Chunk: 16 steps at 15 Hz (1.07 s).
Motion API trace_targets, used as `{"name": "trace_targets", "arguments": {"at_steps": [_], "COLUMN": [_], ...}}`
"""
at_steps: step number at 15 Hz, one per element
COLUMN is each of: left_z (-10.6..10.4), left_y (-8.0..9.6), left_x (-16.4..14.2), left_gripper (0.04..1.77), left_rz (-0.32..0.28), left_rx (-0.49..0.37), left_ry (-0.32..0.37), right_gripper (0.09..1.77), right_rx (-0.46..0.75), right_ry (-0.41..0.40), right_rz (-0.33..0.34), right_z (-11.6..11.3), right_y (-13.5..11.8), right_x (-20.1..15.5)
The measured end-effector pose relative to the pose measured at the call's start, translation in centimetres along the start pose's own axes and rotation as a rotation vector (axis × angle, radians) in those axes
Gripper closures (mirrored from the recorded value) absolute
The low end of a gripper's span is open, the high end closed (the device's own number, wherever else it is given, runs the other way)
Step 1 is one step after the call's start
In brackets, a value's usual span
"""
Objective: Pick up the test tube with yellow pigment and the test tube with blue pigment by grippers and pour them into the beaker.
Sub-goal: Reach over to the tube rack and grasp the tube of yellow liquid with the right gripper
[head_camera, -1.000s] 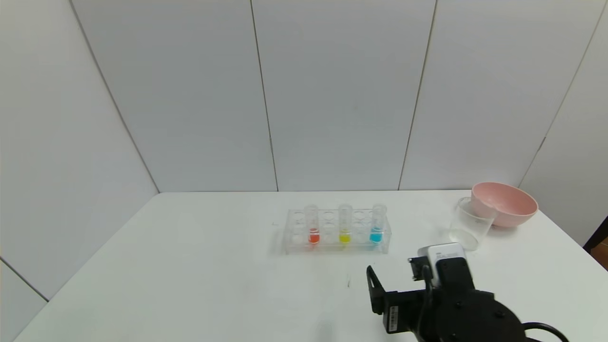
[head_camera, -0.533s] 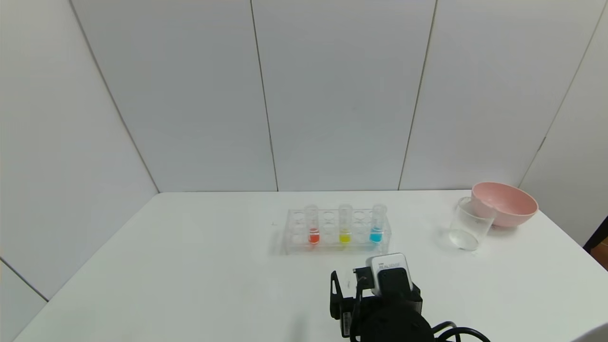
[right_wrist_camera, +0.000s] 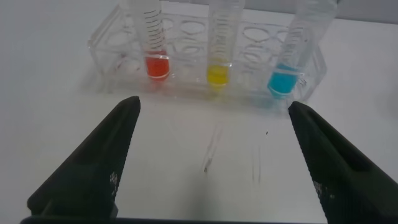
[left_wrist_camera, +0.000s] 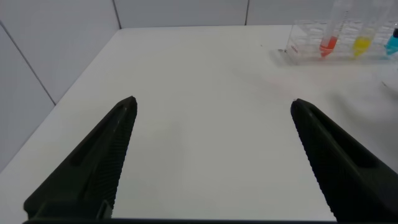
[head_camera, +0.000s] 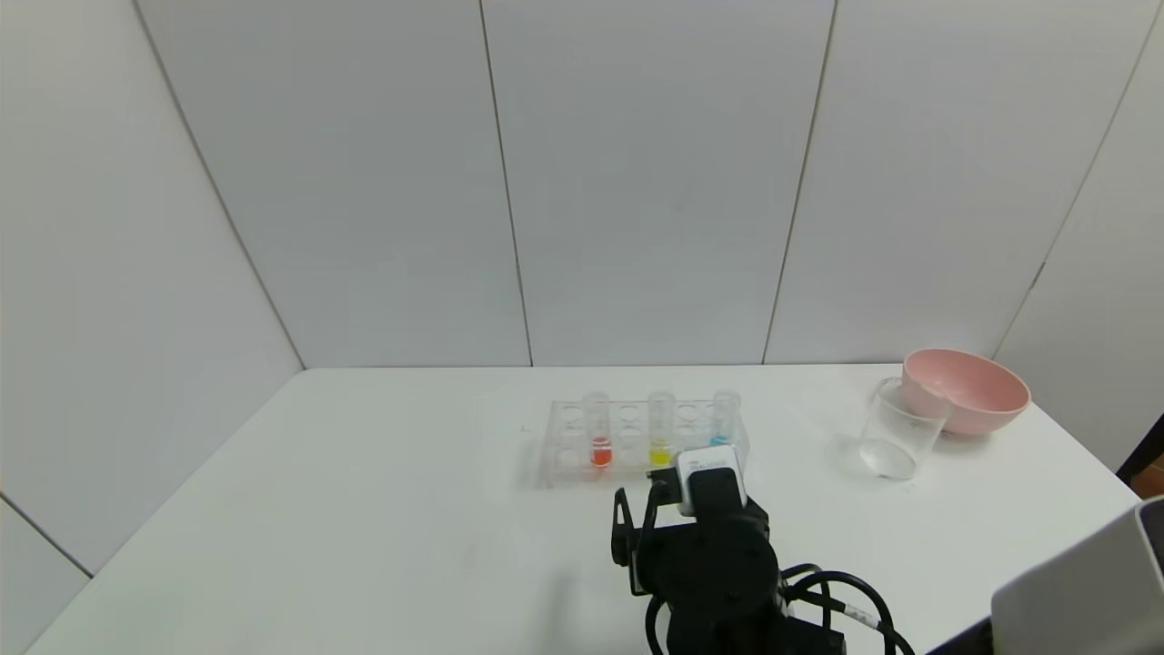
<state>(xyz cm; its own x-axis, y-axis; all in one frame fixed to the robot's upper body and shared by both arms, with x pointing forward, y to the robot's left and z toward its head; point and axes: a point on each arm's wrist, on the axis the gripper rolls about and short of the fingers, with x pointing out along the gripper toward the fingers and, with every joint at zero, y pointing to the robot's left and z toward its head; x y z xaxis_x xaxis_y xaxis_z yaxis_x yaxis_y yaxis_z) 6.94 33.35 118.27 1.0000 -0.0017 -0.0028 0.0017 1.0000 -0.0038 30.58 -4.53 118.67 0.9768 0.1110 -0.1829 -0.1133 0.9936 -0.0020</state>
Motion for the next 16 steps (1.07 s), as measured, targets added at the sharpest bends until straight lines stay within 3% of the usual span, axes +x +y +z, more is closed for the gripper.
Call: {"name": "trace_targets", "arguments": {"at_steps": [13,16], "left_z": [0.0,0.0], "left_y": [0.0,0.0], "left_x": [0.0,0.0], "left_gripper": [0.05,0.05], "left_rz": [0.000,0.000], "left_rx": [0.000,0.000], "left_ry": [0.000,0.000], "right_gripper": [0.15,0.15], "right_rx": [0.013,0.020], "right_ry": [-0.037,-0.036], "right_rz": [-0.117,-0.106], "right_z": [0.9,0.8], "right_y": [0.6,0.3], "right_x": [8.1,9.1]}}
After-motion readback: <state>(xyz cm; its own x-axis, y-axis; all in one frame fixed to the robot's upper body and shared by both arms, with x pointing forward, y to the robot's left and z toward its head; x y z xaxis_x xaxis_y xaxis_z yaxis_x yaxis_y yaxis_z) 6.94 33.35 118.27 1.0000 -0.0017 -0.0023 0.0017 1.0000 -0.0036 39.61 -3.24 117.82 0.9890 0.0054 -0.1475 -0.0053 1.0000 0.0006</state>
